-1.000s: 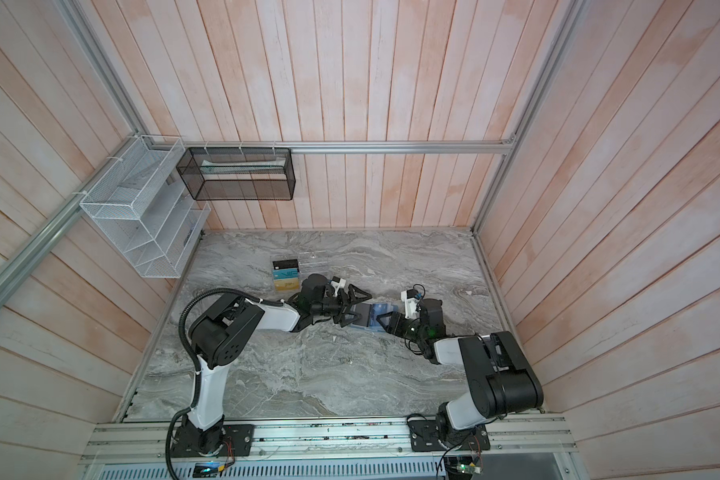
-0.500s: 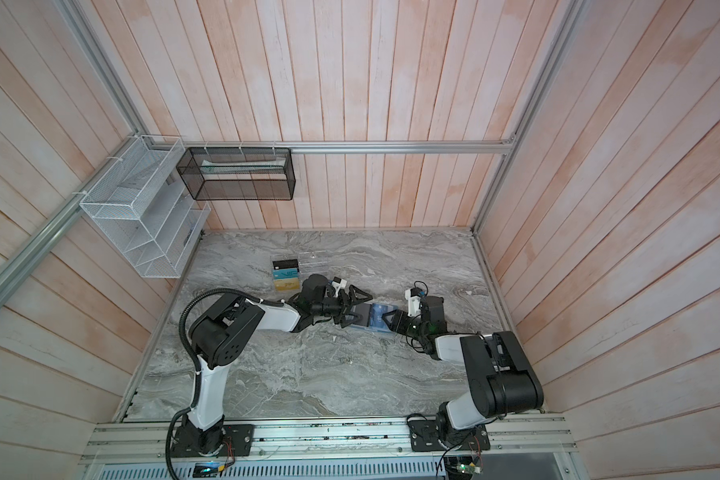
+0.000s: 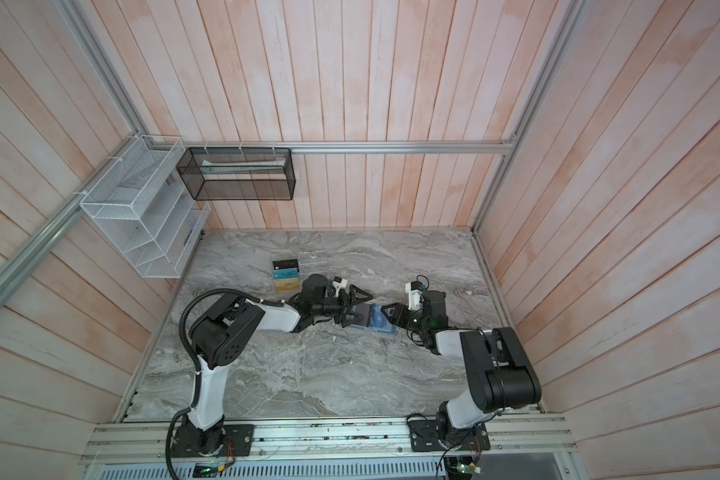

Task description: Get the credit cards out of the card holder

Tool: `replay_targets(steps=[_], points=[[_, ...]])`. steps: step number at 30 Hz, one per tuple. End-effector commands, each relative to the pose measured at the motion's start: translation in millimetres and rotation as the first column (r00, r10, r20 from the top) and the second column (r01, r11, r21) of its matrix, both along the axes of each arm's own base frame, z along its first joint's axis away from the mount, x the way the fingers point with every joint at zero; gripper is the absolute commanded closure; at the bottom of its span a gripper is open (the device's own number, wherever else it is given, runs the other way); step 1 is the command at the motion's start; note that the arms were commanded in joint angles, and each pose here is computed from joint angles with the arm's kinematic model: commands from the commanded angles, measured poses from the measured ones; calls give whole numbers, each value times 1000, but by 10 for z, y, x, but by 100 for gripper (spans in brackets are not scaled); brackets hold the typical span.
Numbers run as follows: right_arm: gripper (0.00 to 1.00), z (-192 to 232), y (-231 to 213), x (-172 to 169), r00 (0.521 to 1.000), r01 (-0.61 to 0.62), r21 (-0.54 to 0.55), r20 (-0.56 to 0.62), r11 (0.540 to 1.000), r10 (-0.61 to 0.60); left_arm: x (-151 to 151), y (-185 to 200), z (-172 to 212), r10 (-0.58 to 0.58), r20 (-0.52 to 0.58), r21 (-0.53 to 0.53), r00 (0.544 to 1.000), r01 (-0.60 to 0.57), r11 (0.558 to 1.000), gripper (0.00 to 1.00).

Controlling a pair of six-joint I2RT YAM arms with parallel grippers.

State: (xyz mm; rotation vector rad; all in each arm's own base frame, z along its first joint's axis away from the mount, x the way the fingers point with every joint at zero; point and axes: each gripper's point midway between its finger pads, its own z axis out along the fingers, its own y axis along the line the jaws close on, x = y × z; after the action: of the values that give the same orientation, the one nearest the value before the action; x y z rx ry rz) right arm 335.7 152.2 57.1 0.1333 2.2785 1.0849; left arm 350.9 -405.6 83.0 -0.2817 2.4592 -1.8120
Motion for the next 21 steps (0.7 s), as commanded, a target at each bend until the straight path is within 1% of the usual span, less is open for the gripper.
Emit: replay_targets(steps=[1, 12, 18, 21], points=[[54, 11, 58, 35, 1000, -20, 49, 3, 999, 20, 11, -39, 82, -22, 29, -26, 999, 23, 999, 0], [54, -273, -14, -91, 997, 14, 18, -71, 1000, -13, 45, -94, 55, -57, 32, -25, 998, 58, 998, 0], [55, -378, -22, -142, 995, 16, 12, -101, 1000, -15, 70, -103, -58, -67, 26, 6, 997, 66, 998, 0], [56, -403, -23, -154, 994, 15, 10, -107, 1000, -14, 62, -113, -168, -93, 24, 47, 995, 92, 995, 1]])
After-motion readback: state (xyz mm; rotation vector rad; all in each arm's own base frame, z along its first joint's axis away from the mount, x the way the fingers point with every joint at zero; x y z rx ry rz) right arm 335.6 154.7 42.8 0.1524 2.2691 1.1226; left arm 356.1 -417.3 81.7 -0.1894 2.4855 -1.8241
